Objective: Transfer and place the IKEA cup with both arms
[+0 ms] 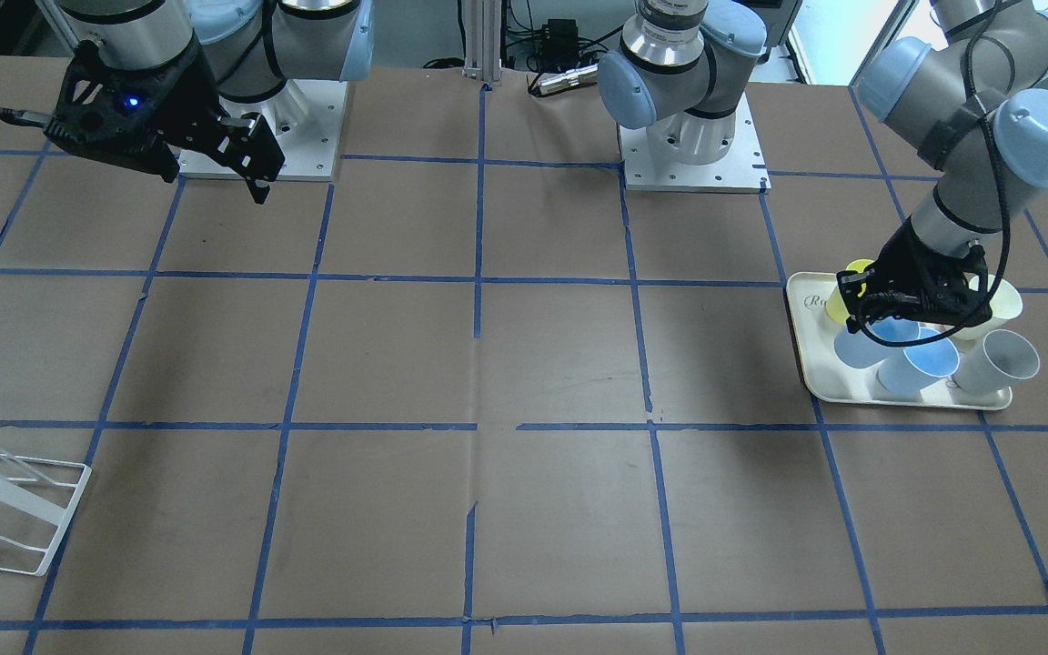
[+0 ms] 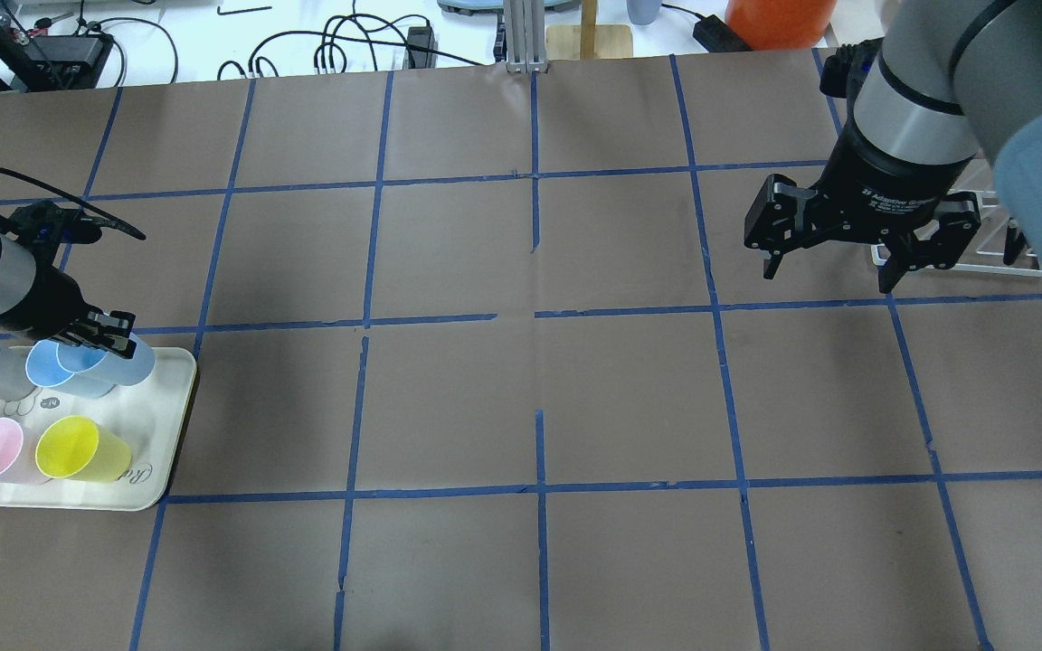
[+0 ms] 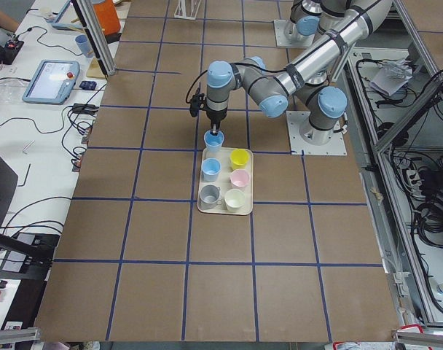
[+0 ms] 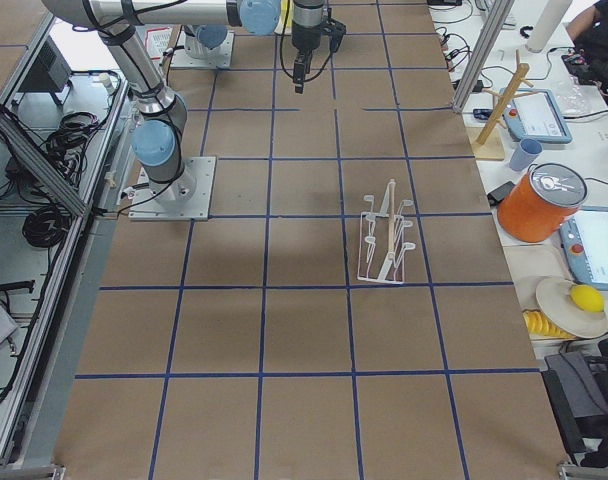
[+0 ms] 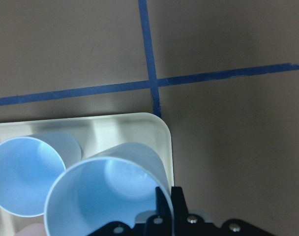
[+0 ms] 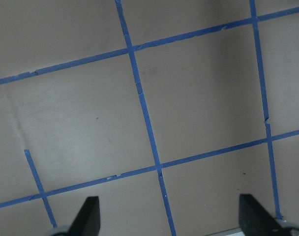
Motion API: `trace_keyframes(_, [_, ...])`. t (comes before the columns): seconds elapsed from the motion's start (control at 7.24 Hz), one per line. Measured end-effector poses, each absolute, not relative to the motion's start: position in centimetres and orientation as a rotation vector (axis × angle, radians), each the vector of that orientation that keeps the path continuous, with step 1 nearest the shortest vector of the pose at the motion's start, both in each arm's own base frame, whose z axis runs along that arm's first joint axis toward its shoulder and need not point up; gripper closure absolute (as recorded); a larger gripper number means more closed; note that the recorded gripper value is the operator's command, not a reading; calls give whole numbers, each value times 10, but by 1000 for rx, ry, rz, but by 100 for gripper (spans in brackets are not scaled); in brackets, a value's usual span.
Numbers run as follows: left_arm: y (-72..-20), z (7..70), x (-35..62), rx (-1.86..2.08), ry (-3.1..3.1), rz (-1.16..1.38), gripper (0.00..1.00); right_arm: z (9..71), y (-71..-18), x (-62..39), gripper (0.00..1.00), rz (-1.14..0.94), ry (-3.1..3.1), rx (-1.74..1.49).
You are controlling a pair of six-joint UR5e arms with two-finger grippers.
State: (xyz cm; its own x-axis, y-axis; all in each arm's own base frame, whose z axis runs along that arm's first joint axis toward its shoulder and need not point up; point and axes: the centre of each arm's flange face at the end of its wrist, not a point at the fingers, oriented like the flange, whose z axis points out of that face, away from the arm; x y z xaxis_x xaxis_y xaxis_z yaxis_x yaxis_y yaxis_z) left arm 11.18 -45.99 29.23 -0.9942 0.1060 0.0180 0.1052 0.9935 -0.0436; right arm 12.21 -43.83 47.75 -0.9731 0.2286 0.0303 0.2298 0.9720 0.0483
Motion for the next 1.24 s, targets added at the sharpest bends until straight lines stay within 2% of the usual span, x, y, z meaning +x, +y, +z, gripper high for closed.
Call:
trace_keyframes(0.14, [-459, 285, 111, -167, -3109, 49, 100, 479, -441, 113, 0, -79, -3125, -392])
trace_keyframes(0.28, [-458, 277, 112, -167, -3102, 28, 88, 482, -442, 108, 0, -70, -3134, -414])
trace_keyframes(0.41, [-459, 270, 112, -166, -3094, 6, 40, 486, -440, 106, 0, -59, -3132, -422])
trace_keyframes(0.55, [-459, 262, 113, -164, -3083, -17, 24, 488, -438, 106, 0, -53, -3128, -423])
trace_keyframes(0.69, [-460, 257, 113, -167, -3077, -33, 13, 491, -436, 105, 0, -46, -3122, -420])
trace_keyframes(1.24, [-466, 266, 115, -170, -3086, -17, 7, 496, -431, 108, 0, -26, -3126, -407])
